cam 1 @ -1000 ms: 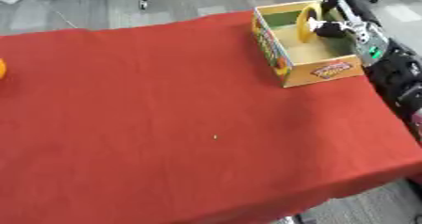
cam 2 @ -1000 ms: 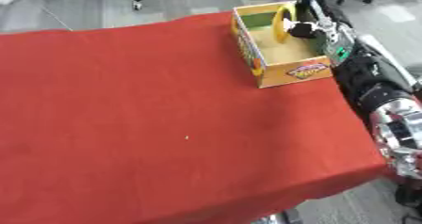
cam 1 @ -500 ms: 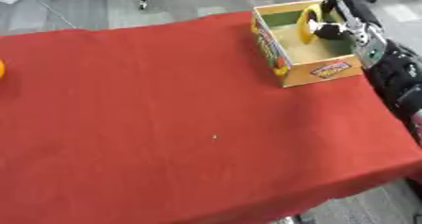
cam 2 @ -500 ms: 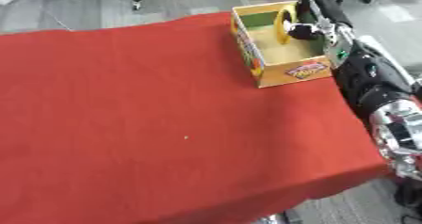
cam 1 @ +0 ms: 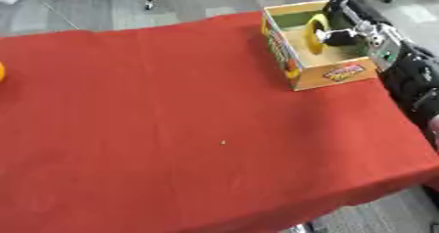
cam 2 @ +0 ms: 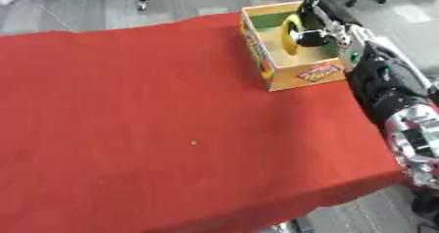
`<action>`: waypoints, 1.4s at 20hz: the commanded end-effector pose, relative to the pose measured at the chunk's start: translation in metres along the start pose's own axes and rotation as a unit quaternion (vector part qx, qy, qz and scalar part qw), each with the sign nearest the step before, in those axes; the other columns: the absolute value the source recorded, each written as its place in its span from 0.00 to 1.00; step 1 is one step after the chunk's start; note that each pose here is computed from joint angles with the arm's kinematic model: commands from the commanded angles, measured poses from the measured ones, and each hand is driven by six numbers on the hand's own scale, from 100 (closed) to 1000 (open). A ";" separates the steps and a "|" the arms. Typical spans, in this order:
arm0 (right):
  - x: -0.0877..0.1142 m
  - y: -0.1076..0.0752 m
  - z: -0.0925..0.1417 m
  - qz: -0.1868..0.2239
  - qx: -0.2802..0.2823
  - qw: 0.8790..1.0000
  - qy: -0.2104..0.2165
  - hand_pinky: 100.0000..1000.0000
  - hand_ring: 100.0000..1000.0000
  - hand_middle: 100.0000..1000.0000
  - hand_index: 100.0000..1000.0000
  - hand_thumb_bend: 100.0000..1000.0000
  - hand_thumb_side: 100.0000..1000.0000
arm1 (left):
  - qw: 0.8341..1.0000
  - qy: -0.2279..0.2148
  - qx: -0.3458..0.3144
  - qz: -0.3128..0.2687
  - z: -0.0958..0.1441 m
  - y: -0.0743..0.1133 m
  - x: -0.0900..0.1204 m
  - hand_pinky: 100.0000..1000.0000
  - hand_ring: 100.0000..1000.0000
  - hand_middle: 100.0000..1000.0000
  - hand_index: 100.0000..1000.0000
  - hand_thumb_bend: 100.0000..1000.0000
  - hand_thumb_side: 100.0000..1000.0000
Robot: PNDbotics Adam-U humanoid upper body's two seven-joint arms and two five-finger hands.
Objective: Pick up the objects with one hand, pass them to the other hand, and then place them into the box on the other side of the table.
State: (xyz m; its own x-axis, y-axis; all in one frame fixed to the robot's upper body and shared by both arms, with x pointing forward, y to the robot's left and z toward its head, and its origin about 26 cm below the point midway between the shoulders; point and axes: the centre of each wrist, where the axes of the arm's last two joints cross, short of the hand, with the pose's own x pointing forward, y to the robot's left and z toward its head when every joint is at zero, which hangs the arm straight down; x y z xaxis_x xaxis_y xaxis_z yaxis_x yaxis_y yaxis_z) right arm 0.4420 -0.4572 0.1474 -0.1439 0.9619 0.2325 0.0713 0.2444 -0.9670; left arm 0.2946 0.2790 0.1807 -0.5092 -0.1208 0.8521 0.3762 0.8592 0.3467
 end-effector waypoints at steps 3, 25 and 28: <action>-0.005 -0.031 0.001 0.020 -0.008 1.000 -0.003 0.87 0.78 0.72 1.00 0.00 0.11 | 1.000 -0.007 0.001 -0.010 0.001 0.004 0.006 0.83 0.71 0.66 0.77 0.63 0.56; 0.005 -0.044 -0.003 0.029 0.014 0.998 -0.046 0.88 0.81 0.75 1.00 0.00 0.14 | 1.000 0.000 -0.001 -0.006 0.003 0.002 0.004 0.84 0.71 0.66 0.77 0.62 0.56; 0.005 -0.044 -0.002 0.035 0.021 0.998 -0.041 0.89 0.82 0.76 1.00 0.00 0.15 | 1.000 0.000 -0.002 -0.005 0.003 0.002 0.004 0.84 0.71 0.66 0.77 0.62 0.56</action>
State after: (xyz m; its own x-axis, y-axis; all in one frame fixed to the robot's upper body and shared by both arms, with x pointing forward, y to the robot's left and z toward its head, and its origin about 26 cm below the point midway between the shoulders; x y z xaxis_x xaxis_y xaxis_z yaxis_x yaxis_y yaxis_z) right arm 0.4443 -0.4512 0.1668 -0.2312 0.9519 0.2010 -0.0008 0.2064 -0.9785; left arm 0.2928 0.2797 0.1759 -0.4874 -0.1200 0.8649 0.3877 0.8578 0.3375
